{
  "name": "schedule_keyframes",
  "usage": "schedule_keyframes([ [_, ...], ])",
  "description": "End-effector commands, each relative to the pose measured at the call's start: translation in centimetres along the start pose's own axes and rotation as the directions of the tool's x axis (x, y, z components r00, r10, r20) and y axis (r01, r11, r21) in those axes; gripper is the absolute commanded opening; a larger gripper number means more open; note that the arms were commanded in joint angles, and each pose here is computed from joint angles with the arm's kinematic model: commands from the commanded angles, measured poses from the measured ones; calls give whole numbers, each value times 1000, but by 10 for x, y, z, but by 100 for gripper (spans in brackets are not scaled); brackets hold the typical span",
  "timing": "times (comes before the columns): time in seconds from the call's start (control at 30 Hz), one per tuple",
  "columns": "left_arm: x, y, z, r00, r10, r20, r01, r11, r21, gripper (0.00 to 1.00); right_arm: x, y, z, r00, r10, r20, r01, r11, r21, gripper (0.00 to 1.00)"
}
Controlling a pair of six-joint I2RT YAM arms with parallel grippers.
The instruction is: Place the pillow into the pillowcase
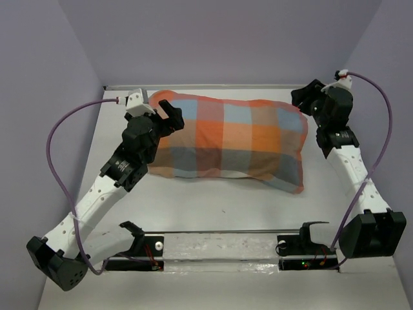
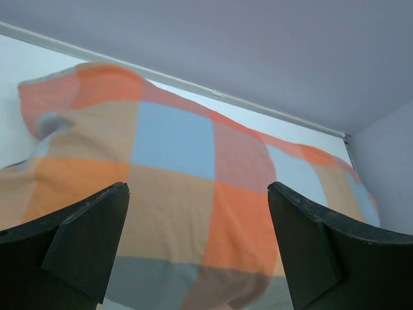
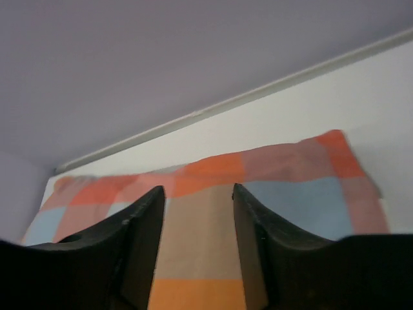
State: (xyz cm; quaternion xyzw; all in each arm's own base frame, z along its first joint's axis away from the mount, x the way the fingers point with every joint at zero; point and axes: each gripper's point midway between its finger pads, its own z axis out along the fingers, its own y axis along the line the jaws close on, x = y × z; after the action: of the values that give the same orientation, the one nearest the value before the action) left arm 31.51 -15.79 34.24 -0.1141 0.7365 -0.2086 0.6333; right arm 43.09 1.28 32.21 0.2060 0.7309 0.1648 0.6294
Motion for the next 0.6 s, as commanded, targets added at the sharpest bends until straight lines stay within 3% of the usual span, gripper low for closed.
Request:
schedule_keyframes([
  [0.0, 6, 24, 36, 999, 25, -21, -26, 998, -56, 99, 58, 81, -25, 985, -53, -167, 1, 956, -295, 45],
  [0.1, 11, 32, 70, 999, 25, -46, -28, 996, -83, 99, 95, 88, -12, 953, -100, -286, 0, 944, -329, 31],
  [0.17, 26, 34, 98, 994, 33, -104, -42, 995, -86, 99, 126, 81, 7, 923, -108, -368, -17, 948, -319, 15],
  [0.27, 42, 45, 117, 993, 17, -118, -32, 992, -122, 99, 159, 53, 37, 902, -95, -421, 2, 976, -216, 1],
  [0.37, 74, 82, 124, 989, -13, -150, -17, 980, -199, 99, 183, 10, 49, 885, -23, -464, -30, 994, -106, 0],
  [0.43, 108, 121, 108, 982, -52, -179, 3, 965, -261, 99, 187, 6, 55, 898, -14, -440, -45, 991, -122, 0],
  [0.57, 117, 135, 84, 985, -115, -130, 78, 962, -260, 99, 183, 20, 62, 896, -46, -441, -45, 980, -192, 0],
])
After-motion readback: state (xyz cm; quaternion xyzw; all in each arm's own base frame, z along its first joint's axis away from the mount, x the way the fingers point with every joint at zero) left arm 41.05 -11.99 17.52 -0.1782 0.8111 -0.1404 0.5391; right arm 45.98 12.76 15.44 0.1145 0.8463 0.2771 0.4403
